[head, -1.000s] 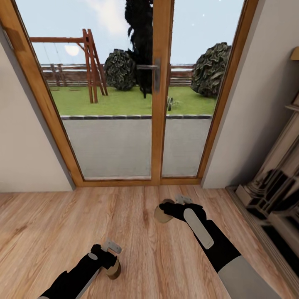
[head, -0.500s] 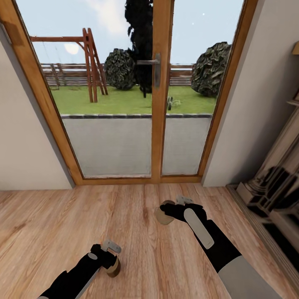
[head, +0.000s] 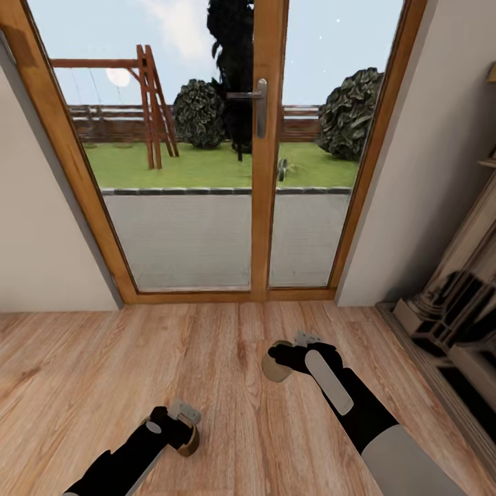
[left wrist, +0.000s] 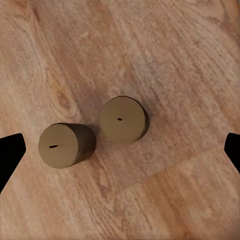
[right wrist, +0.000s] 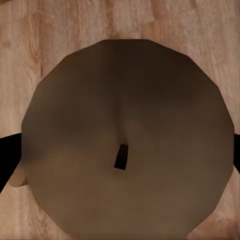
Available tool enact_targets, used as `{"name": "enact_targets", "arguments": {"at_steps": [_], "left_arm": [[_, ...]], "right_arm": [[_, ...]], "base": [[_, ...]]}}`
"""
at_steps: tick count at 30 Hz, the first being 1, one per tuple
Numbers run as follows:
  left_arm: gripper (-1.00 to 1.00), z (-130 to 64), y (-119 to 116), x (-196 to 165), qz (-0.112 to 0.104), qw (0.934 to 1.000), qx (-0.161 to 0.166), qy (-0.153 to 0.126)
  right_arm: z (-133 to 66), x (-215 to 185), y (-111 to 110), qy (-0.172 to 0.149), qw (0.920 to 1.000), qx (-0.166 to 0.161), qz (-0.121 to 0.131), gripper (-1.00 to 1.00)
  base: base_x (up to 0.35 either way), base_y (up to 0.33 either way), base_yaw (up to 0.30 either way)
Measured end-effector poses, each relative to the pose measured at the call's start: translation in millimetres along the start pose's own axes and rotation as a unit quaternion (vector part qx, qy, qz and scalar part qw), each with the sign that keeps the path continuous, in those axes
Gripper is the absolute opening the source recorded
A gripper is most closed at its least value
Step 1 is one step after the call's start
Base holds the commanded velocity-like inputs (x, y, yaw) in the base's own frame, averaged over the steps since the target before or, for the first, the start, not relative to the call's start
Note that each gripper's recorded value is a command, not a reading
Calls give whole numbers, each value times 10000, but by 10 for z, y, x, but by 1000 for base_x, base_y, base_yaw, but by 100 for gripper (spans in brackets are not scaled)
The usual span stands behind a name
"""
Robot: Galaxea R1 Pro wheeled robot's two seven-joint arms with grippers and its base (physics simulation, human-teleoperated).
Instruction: Place each of the two pumpkins and all three candles from the living room inside a cabinet in the living room (use any cabinet), then make sure every cabinet is closed, and position the cauldron so it is next to a table in the living room.
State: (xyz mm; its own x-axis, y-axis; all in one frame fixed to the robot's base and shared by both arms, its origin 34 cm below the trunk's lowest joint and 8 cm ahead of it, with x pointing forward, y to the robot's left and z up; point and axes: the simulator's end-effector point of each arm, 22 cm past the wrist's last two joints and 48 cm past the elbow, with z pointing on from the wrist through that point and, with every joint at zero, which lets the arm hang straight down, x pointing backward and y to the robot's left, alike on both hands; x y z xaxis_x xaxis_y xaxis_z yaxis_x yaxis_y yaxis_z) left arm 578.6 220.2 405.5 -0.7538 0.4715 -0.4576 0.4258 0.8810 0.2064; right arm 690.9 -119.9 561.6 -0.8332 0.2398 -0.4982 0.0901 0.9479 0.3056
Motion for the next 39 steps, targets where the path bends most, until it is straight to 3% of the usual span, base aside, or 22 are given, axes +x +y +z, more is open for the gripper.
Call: {"name": "enact_targets", "arguments": {"at_steps": [14,22,29,32,39], "left_arm": [[100,196,-70,134,17,9999,0,-117],[100,329,-99,236,213,9997,-69,-134],[100,444,-115,335,136,9998,-82,-130],[100,493,-98,372,48,9999,-106,-127],[100,578,368,388,-847,9952,-453,-206]], "right_arm": [[168,161,-83,11,10000,14,-1,-100],[290,277,-142,10,10000,18,2,-100],[418,415,-222,53,10000,50,13,-100],[463,458,-244,50,10000,51,16,-100],[569,568,-295,52,10000,52,17,-100]], "base": [[0,0,0],[0,0,0],[0,0,0],[0,0,0],[0,0,0]]}}
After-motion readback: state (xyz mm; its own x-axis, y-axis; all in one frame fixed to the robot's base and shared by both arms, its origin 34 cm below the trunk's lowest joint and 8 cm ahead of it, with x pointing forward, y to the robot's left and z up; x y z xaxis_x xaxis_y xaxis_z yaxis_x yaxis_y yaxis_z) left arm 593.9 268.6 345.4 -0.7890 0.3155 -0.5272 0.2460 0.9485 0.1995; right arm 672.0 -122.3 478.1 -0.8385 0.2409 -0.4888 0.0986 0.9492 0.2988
